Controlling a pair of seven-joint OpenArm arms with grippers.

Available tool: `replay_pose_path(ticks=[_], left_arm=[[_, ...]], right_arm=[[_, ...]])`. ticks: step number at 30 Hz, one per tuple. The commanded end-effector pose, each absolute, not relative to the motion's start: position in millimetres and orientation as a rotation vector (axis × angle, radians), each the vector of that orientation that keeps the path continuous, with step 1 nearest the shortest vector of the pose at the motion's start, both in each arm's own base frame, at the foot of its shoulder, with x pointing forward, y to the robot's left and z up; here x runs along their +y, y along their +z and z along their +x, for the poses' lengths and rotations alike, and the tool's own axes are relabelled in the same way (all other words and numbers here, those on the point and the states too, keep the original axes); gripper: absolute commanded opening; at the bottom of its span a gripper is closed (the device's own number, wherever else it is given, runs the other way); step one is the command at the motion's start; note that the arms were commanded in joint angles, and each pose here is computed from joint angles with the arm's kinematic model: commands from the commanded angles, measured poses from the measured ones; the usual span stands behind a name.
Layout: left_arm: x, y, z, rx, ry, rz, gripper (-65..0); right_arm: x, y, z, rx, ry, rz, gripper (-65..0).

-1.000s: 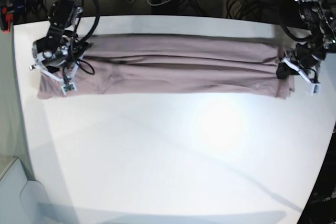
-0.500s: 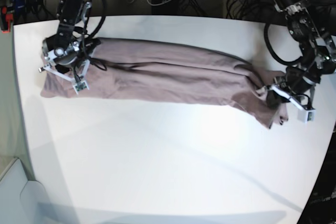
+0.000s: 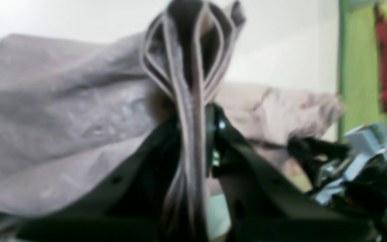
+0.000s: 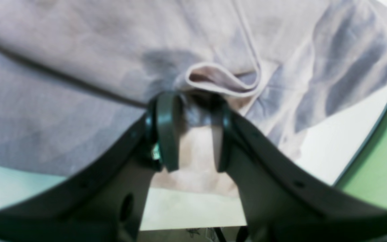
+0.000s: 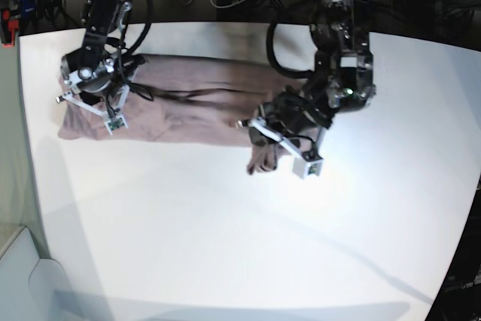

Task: Layout the t-shirt on the table in an organized manner, then fold the t-shirt properly
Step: 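Drag the strip end held by the left gripper toward the right gripper, then lift the strip end with the left gripper and fold it toward the right gripper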

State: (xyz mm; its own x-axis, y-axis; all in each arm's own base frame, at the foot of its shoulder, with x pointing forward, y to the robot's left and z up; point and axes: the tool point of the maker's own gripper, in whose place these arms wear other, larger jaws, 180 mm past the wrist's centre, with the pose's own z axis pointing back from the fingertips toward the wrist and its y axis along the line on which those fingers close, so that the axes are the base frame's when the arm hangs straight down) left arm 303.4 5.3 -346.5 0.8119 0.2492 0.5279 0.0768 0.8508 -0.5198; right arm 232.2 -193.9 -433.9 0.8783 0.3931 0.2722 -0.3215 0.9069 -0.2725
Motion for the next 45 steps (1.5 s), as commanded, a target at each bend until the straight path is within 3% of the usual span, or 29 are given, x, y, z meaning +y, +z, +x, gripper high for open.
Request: replay_pose_path(ticks=[1, 5, 9, 17, 28, 37, 45], left_arm=[[-6.0, -333.2, 310.5, -0.666, 0.075, -0.565, -64.9], [-12.8, -331.6, 308.8, -0.676, 0.032, -0.532, -64.9], [40.8, -325.4, 318.6, -0.726, 0.126, -0.48, -64.9], [151.3, -298.4, 320.9, -0.787, 0.373, -0.584, -64.9], [229.0, -288.3, 321.9, -0.797, 0.422, -0.542, -64.9], [272.7, -295.8, 320.3, -0.737, 0.414, -0.437, -64.9], [260.0, -313.3, 317.0, -0.592, 0.2, -0.328, -64.9]], right_arm=[[-180.8, -444.0, 220.8, -0.292, 0.391, -0.168, -46.9], [-181.4, -443.9, 220.8, -0.292, 0.391, -0.169, -46.9], [-181.0, -443.2, 222.4, -0.295, 0.392, -0.17, -46.9], [-181.0, -442.5, 223.7, -0.299, 0.392, -0.17, -46.9], [-181.5, -442.4, 224.0, -0.3, 0.393, -0.171, -46.9], [-180.3, -442.6, 224.0, -0.3, 0.392, -0.168, -46.9], [-178.8, -442.9, 223.8, -0.301, 0.389, -0.164, -46.9]])
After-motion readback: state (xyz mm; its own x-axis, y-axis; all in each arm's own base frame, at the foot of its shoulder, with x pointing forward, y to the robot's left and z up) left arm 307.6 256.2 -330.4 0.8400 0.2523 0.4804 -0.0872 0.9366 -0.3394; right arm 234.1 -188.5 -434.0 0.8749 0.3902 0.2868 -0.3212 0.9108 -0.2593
